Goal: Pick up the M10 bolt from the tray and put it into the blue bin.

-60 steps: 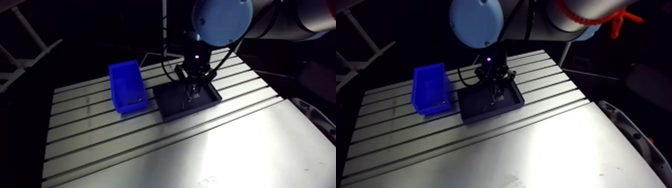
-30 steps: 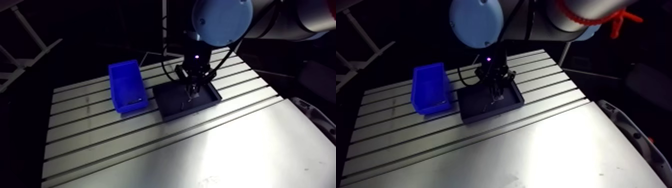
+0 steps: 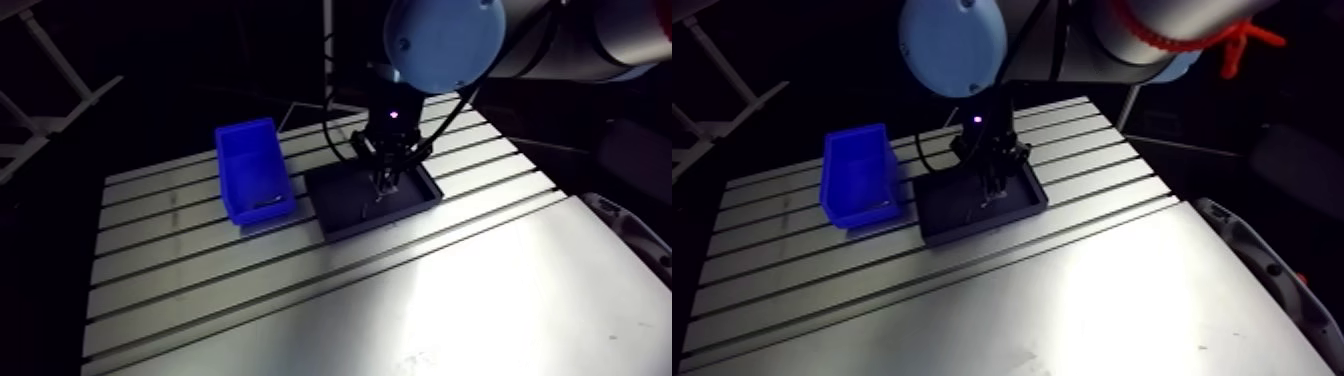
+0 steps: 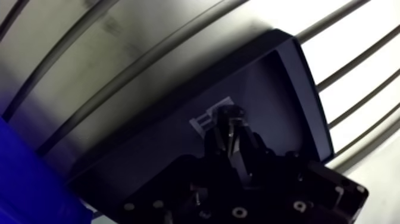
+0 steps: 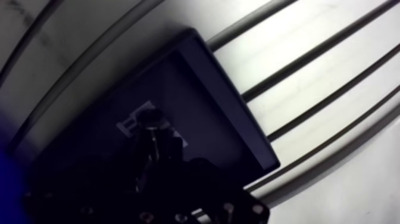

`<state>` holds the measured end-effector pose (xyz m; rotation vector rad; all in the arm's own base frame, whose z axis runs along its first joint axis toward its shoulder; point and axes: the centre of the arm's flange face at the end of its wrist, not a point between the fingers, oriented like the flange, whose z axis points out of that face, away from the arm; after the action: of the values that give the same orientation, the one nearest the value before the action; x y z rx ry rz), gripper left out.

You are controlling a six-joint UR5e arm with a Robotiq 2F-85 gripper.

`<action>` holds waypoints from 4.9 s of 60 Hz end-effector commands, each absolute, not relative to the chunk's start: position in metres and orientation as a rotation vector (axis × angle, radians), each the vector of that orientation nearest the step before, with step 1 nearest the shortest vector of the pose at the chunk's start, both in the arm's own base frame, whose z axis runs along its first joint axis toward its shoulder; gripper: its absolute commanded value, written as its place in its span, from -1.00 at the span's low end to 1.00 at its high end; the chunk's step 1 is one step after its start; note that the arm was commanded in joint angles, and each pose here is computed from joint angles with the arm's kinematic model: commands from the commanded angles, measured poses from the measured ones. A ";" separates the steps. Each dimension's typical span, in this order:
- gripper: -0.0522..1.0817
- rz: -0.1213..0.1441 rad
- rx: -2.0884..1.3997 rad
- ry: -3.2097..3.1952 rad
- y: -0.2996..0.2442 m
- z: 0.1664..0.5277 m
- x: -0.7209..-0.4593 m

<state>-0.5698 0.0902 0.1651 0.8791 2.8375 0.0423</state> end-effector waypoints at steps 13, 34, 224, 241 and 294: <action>0.51 0.040 0.880 2.836 0.090 0.165 -0.569; 0.68 0.038 0.859 2.878 0.089 0.169 -0.570; 0.99 -0.110 -1.884 2.293 -0.135 0.241 -0.645; 0.98 -0.131 -1.874 2.272 -0.135 0.211 -0.643; 0.86 -0.135 -1.851 2.261 -0.133 0.168 -0.652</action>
<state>-0.6495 -0.1330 0.1717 -1.8556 2.2571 -0.1357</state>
